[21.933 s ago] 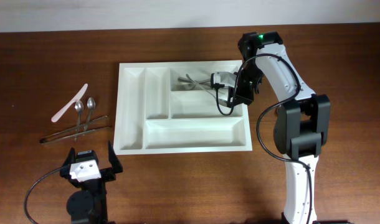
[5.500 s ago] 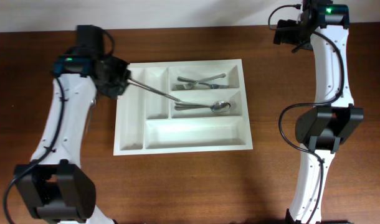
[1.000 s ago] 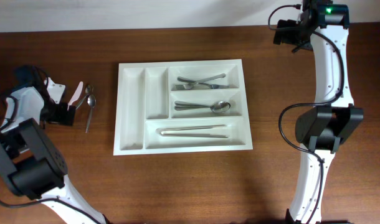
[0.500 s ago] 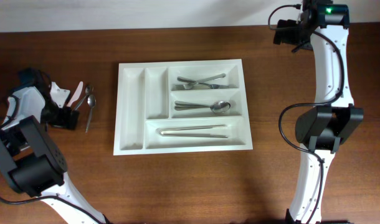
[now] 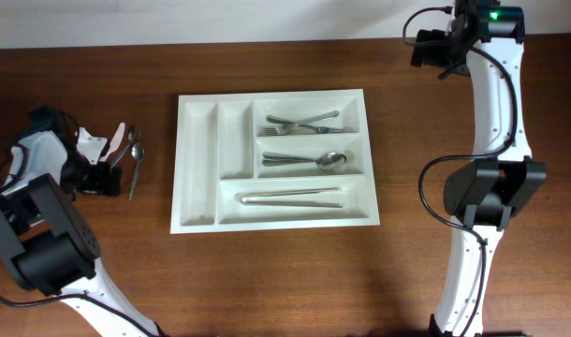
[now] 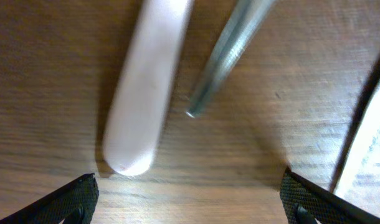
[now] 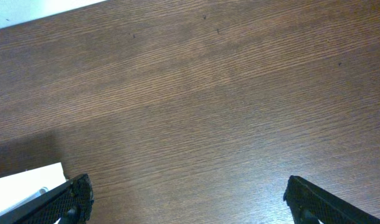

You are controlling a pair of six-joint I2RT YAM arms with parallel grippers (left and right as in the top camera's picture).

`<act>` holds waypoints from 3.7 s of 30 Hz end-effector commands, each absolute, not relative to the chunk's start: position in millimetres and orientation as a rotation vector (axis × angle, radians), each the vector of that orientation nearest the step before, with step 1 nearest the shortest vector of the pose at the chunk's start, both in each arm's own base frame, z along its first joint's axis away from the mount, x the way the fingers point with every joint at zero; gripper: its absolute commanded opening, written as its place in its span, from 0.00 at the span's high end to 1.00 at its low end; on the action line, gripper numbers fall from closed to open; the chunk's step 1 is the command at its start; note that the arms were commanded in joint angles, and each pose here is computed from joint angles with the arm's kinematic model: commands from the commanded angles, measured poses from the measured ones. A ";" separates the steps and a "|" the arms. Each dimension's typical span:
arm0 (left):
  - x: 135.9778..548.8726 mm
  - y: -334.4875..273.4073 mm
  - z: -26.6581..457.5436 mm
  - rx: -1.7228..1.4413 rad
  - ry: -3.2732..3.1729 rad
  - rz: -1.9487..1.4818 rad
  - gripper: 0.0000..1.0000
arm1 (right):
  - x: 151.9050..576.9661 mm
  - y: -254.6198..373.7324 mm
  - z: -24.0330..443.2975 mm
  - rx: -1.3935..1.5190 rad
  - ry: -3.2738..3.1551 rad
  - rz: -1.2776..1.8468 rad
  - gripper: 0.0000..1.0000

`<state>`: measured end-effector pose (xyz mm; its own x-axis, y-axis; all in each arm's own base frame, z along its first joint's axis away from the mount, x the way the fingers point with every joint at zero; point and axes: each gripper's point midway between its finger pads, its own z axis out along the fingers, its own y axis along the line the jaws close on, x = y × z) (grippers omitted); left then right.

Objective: Pack container
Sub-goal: 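Lower and align the left gripper over the pink knife's handle, then close the left gripper on the pink knife and lift it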

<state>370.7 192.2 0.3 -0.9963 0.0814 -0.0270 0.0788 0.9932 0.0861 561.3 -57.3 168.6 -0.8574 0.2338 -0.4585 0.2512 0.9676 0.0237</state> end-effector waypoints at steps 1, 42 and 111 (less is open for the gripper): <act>375.4 206.6 -13.7 0.044 3.092 0.155 0.04 | 560.9 -56.9 167.7 0.359 2.644 -0.066 0.01; 451.5 212.1 42.9 0.080 2.809 0.097 0.05 | 560.9 -56.9 167.7 0.359 2.644 -0.066 0.01; 393.9 209.4 -25.1 0.039 3.088 0.071 0.87 | 560.9 -56.9 167.7 0.359 2.644 -0.066 0.01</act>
<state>411.4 207.4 -1.4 -0.9919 0.0336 -0.1225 0.0280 0.9985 0.0474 561.3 -57.3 168.6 -0.8574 0.2338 -0.4585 0.2512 0.9676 0.0237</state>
